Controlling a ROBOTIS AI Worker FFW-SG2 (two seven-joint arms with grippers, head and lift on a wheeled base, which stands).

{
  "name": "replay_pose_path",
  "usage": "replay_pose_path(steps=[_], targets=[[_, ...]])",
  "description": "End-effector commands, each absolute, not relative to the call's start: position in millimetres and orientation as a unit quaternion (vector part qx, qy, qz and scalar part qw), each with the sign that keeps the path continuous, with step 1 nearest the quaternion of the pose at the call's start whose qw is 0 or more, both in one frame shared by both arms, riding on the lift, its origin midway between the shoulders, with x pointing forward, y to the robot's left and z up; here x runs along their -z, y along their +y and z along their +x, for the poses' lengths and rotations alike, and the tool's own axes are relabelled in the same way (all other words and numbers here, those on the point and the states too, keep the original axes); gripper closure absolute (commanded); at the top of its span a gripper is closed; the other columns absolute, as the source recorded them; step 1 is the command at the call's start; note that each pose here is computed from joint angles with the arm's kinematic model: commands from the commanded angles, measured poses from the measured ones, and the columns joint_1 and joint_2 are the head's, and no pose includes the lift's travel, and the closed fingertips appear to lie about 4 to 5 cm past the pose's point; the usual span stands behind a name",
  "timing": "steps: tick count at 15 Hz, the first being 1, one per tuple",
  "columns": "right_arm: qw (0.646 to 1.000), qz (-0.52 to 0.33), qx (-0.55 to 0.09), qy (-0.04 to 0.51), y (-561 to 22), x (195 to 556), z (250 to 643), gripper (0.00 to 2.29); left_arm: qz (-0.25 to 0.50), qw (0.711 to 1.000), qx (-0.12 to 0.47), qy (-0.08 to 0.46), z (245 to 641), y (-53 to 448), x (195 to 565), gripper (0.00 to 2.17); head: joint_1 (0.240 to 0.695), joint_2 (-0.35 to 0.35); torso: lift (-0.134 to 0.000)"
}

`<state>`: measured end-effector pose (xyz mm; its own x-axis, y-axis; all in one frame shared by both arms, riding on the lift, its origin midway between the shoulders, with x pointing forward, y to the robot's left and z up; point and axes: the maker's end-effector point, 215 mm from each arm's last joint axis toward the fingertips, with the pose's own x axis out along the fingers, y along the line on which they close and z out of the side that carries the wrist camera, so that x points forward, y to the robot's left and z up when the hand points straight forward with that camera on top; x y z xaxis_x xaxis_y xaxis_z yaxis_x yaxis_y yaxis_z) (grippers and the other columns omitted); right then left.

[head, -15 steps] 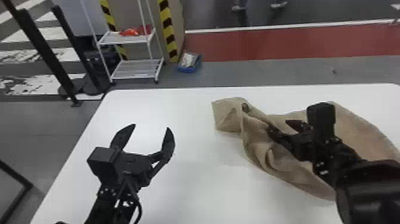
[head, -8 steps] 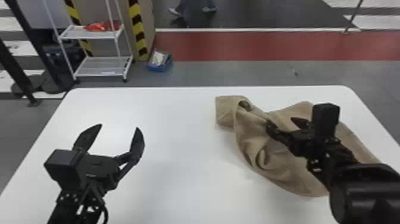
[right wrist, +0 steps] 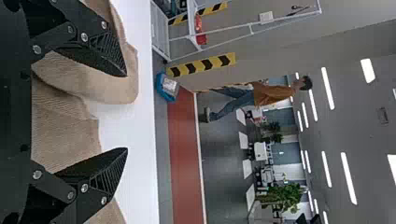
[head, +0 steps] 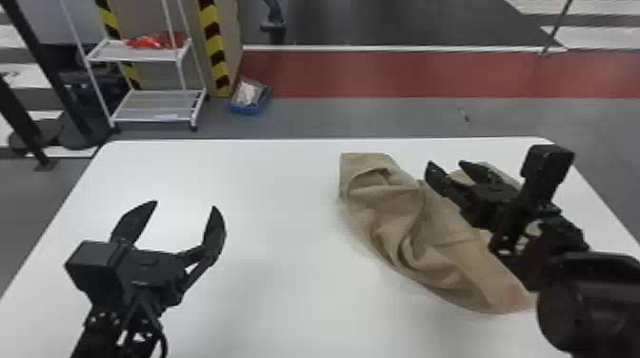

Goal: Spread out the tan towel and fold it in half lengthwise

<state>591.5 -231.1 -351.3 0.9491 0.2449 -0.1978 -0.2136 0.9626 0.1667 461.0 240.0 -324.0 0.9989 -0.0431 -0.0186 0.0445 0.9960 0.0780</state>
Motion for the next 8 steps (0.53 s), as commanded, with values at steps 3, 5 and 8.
replay_pose_path(steps=[3,5,8], targets=[[0.977,0.092,-0.151,0.116,-169,351,624,0.76,0.042,0.999,0.022,0.009,462,243,324,0.09,0.695,0.027,-0.128],[0.976,0.079,-0.161,0.123,-143,355,639,0.76,0.041,0.999,0.02,0.009,462,246,324,0.09,0.695,0.051,-0.128],[0.976,0.047,-0.165,0.137,-125,367,644,0.76,0.044,0.999,0.019,0.008,462,250,323,0.09,0.695,0.1,-0.128]])
